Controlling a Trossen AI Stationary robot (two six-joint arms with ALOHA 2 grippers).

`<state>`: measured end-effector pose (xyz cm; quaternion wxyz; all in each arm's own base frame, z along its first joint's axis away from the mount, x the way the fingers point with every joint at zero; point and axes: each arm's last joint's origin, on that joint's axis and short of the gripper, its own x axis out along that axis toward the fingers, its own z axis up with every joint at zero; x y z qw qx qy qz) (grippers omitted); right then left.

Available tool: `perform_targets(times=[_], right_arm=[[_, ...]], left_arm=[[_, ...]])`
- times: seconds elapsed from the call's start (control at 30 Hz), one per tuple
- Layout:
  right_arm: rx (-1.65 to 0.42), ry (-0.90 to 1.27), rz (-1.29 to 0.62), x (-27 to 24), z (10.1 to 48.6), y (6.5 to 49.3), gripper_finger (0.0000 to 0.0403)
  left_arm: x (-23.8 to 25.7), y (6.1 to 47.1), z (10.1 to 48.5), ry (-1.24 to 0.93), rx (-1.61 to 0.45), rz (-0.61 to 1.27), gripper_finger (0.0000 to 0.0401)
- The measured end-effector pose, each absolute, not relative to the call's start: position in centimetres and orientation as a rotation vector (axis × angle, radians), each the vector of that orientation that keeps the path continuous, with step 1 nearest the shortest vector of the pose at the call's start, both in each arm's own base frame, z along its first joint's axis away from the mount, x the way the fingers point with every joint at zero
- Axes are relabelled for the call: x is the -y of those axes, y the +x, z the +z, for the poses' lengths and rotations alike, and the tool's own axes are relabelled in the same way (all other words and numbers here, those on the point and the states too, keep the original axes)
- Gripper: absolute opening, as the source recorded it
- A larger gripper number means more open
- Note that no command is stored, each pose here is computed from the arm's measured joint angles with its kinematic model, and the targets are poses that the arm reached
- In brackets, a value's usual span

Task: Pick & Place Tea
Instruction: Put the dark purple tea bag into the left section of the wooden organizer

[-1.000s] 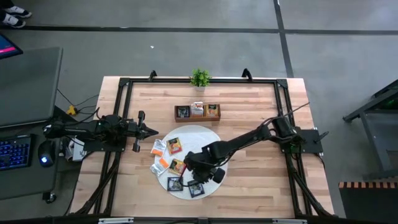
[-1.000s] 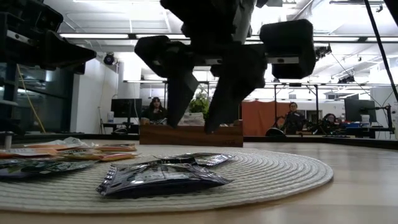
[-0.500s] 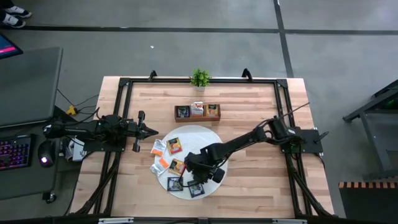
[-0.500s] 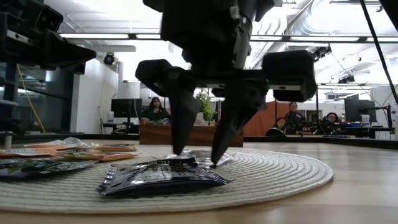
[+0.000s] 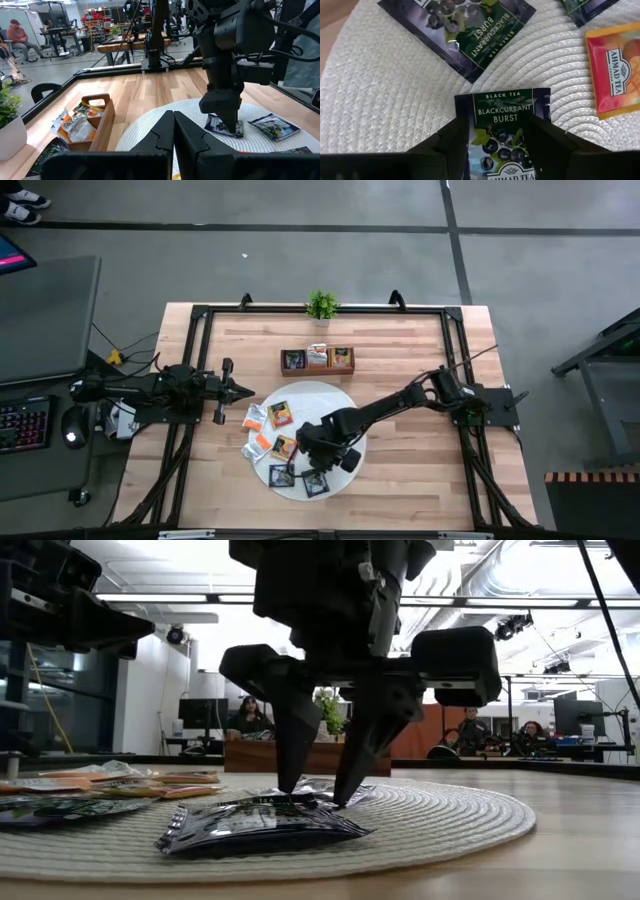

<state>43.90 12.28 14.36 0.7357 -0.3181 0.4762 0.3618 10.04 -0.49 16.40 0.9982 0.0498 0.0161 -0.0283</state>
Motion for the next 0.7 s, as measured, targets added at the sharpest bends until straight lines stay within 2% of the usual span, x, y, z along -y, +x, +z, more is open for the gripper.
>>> perform_targets(times=[0.53, 0.7], right_arm=[[-1.094, -0.607, 0.775, -12.4, 12.4, 44.3, 0.0094], [-1.109, -0.577, 0.762, -12.4, 12.3, 44.2, 0.0052]], left_arm=[[0.5, 10.0, 16.4, 0.100, -0.032, -0.056, 0.0001], [0.5, 10.0, 16.4, 0.100, -0.033, -0.056, 0.0001]])
